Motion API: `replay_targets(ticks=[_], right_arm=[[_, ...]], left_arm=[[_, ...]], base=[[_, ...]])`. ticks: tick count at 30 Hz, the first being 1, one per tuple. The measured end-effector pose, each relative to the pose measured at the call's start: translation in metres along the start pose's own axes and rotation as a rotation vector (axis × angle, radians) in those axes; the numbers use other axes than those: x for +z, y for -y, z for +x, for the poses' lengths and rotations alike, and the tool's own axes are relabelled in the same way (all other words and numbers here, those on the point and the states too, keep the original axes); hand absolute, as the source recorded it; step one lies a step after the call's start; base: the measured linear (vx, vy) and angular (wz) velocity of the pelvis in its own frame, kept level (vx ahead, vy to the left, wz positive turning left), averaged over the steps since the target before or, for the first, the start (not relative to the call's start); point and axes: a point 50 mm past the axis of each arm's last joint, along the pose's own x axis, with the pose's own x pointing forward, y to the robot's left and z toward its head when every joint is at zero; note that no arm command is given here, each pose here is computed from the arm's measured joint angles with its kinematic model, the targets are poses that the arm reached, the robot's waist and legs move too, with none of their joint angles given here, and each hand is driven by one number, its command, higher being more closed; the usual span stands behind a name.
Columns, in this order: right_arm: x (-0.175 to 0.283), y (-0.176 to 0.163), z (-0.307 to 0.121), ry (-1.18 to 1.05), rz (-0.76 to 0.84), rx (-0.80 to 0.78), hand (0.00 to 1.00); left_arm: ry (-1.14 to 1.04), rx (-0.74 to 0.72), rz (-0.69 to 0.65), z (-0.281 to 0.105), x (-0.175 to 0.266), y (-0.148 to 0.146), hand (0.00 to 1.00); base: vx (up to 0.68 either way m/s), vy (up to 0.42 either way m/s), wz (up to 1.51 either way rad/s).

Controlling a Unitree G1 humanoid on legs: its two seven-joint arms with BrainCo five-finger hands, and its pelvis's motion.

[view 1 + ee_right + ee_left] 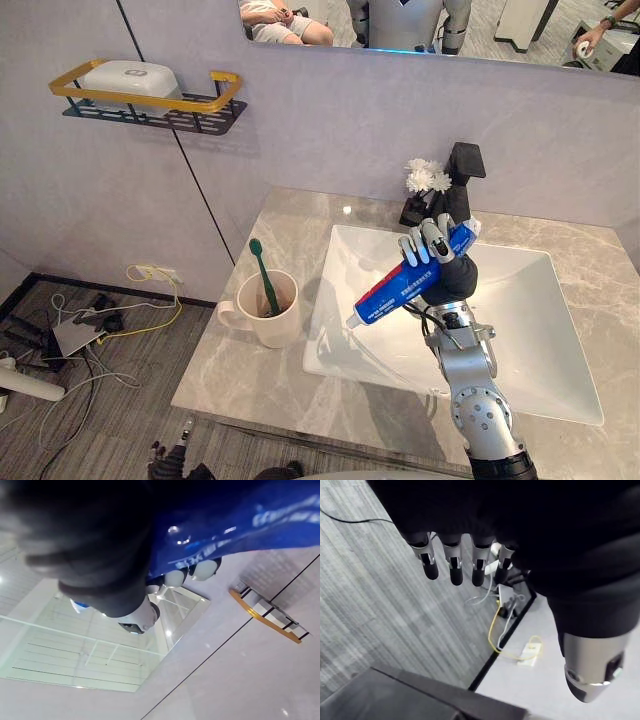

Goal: Organize washtable

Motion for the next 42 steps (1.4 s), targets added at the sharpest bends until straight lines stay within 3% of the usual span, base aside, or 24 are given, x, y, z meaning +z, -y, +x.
replay_targets(ticks=[9,16,24,42], right_arm=[[0.006,-0.009,0.016,0.001,-0.035,0.081,1.00],[0.004,-0.017,0.036,-0.014,-0.053,0.154,1.00],[-0.004,-0.022,0.054,-0.059,-0.084,0.207,1.00],[-0.013,-0.068,0.105,-0.114,-0.165,0.420,1.00]], left_arm=[[-0.075,-0.120,0.139,-0.002,-0.019,0.021,0.00],[-0.050,-0.200,0.298,0.002,-0.014,0.026,0.00],[-0.037,-0.235,0.388,0.003,-0.013,0.027,0.00],[-0.034,-0.241,0.451,0.006,-0.011,0.022,0.00]], base=[[-0.01,-0.008,0.01],[-0.03,-0.018,0.01],[-0.04,-0.019,0.00],[-0.04,-0.016,0.03]])
